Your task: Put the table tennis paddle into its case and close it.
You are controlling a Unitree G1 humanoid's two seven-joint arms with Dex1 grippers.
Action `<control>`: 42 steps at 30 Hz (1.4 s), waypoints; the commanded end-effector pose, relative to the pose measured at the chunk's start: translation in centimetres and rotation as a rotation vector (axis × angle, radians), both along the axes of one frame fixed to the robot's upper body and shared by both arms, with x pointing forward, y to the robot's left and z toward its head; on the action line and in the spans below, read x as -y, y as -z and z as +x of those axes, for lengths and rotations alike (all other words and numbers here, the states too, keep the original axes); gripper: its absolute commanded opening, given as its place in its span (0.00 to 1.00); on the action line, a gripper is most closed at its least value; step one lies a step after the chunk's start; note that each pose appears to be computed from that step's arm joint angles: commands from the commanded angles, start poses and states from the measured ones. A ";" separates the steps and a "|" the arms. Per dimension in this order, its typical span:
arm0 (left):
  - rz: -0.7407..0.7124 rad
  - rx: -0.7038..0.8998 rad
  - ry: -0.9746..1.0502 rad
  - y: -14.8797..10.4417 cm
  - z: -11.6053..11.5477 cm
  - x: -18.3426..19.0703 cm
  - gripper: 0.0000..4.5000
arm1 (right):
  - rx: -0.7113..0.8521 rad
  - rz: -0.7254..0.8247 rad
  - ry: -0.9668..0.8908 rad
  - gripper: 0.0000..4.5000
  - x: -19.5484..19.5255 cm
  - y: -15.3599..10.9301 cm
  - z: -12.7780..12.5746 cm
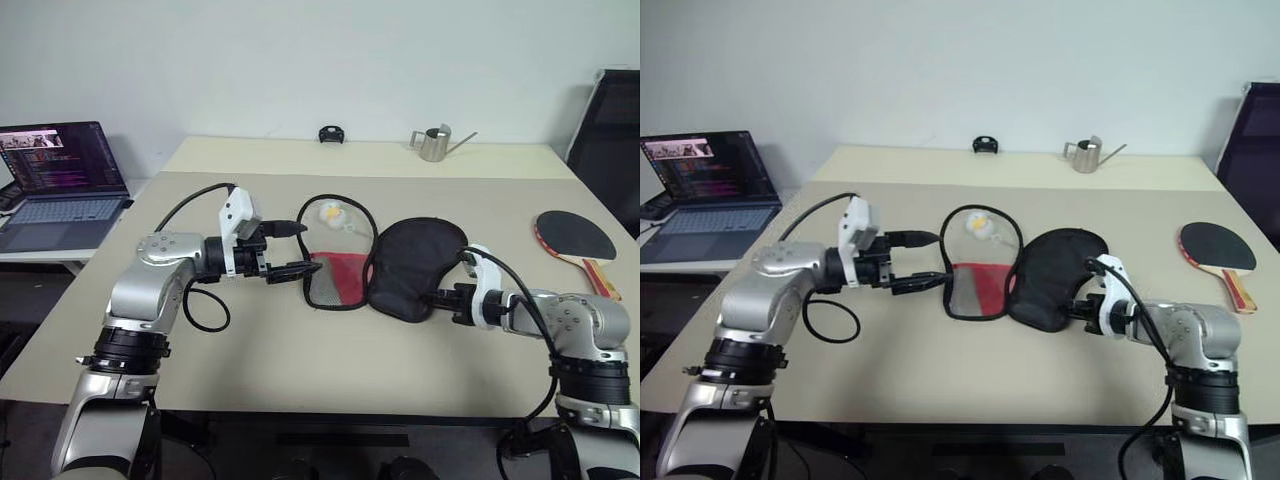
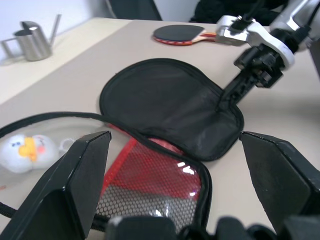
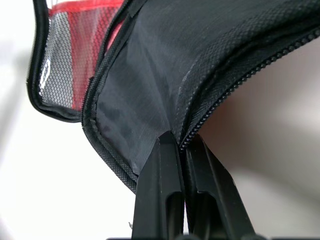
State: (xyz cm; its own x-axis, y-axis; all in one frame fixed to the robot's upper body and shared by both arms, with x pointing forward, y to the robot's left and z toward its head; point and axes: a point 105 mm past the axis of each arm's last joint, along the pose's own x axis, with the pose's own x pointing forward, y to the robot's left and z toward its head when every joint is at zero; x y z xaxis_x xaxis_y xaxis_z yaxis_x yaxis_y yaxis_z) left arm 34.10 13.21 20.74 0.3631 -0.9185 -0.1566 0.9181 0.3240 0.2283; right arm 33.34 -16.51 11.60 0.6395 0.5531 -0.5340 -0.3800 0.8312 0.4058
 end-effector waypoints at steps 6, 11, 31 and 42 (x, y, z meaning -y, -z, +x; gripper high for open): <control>-0.012 0.047 0.082 -1.5 -0.8 2.0 1.00 | 0.012 -0.108 -0.031 0.01 3.2 -0.5 0.9; -0.014 0.045 0.097 -1.5 -0.9 2.6 1.00 | 0.027 -0.162 -0.052 0.01 4.4 -0.8 2.0; -0.019 0.041 0.095 -1.7 -1.1 2.7 1.00 | 0.077 -0.274 -0.083 0.01 6.4 -1.4 5.8; -0.017 0.036 0.099 -1.7 -1.2 2.8 1.00 | 0.121 -0.299 -0.038 0.10 6.8 -2.0 7.4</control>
State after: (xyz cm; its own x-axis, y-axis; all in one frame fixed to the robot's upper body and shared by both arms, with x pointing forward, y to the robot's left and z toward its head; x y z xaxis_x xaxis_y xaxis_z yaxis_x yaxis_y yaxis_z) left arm 33.26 10.55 21.14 0.2811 -0.9476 -0.1515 0.9452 0.2460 0.2148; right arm 39.92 -22.88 11.73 0.6420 0.4209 -0.6408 -0.4494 0.8838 0.1302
